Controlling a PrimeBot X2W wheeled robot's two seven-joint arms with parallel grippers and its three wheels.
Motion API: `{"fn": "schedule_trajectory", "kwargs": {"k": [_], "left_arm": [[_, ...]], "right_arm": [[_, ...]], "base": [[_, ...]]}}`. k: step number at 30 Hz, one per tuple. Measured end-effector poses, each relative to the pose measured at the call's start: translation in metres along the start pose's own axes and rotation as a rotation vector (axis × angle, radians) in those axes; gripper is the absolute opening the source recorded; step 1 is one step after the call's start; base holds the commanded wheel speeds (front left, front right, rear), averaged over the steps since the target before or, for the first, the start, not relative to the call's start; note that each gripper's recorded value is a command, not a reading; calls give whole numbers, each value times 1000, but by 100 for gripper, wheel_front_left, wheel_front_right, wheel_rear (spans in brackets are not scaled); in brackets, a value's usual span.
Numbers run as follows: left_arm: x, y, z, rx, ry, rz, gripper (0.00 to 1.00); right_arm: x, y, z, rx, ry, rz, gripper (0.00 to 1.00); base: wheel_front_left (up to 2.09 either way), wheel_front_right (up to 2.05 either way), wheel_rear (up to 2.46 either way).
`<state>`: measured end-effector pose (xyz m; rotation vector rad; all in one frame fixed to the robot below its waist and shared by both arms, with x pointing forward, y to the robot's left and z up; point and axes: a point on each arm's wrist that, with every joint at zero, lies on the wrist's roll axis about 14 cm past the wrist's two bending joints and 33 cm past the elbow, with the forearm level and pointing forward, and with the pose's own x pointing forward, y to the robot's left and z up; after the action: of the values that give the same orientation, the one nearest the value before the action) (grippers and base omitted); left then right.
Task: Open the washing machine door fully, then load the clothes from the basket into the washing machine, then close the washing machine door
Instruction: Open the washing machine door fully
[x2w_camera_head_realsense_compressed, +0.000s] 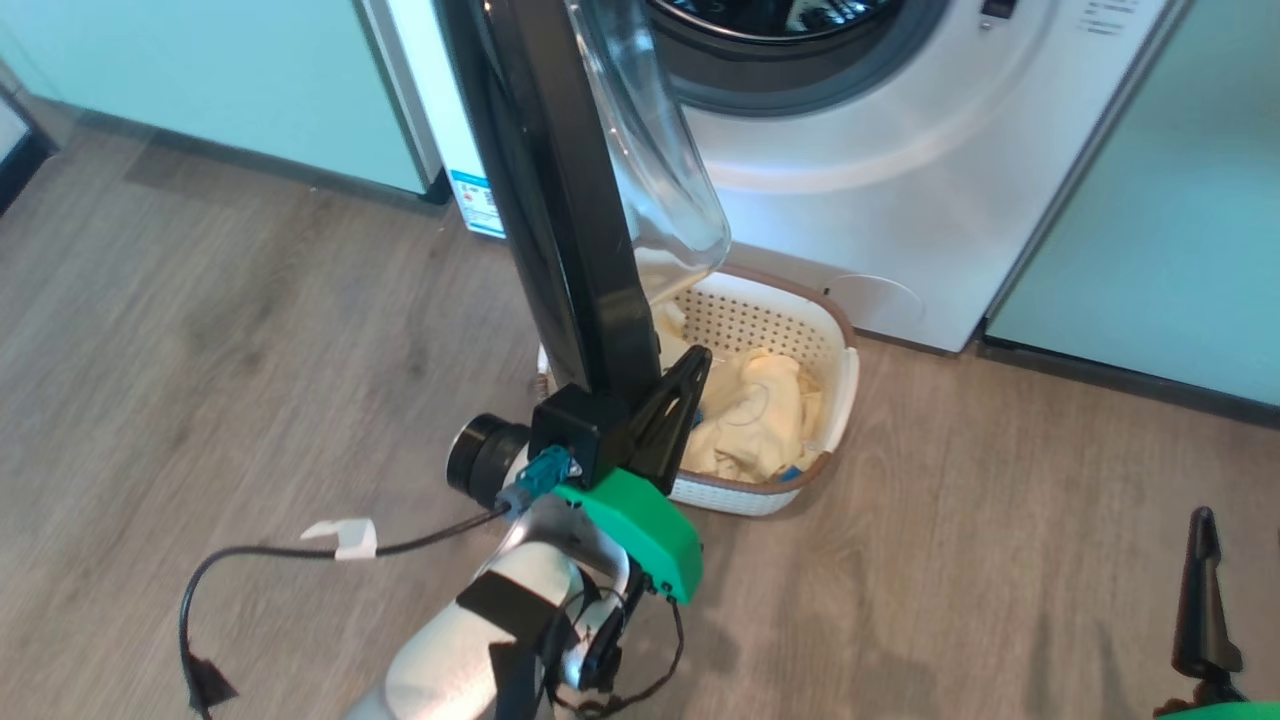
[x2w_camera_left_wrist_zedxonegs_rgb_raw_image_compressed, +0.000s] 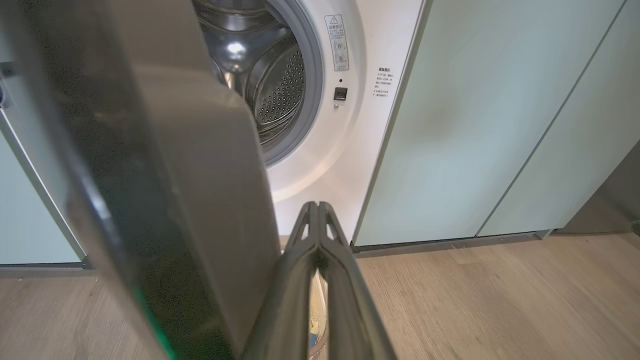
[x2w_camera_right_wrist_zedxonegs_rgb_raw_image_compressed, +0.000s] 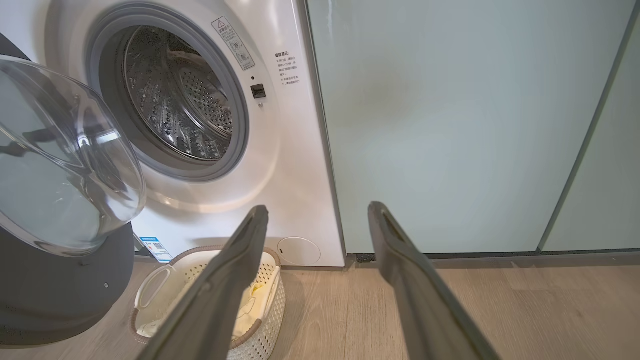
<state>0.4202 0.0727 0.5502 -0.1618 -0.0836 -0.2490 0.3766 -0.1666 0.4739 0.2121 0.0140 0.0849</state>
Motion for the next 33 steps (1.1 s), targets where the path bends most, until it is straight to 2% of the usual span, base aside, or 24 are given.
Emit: {"fn": "schedule_trajectory", "kwargs": {"k": [15,33], "left_arm": [[-42,45,6,20,-10,178,0],[-85,116,19,75,-19,419,0]], "right_arm": [[20,35,-9,5,19,112,100],[34,67,-13,9,30,209,100]], "base": [[0,0,0],[0,0,0]]}}
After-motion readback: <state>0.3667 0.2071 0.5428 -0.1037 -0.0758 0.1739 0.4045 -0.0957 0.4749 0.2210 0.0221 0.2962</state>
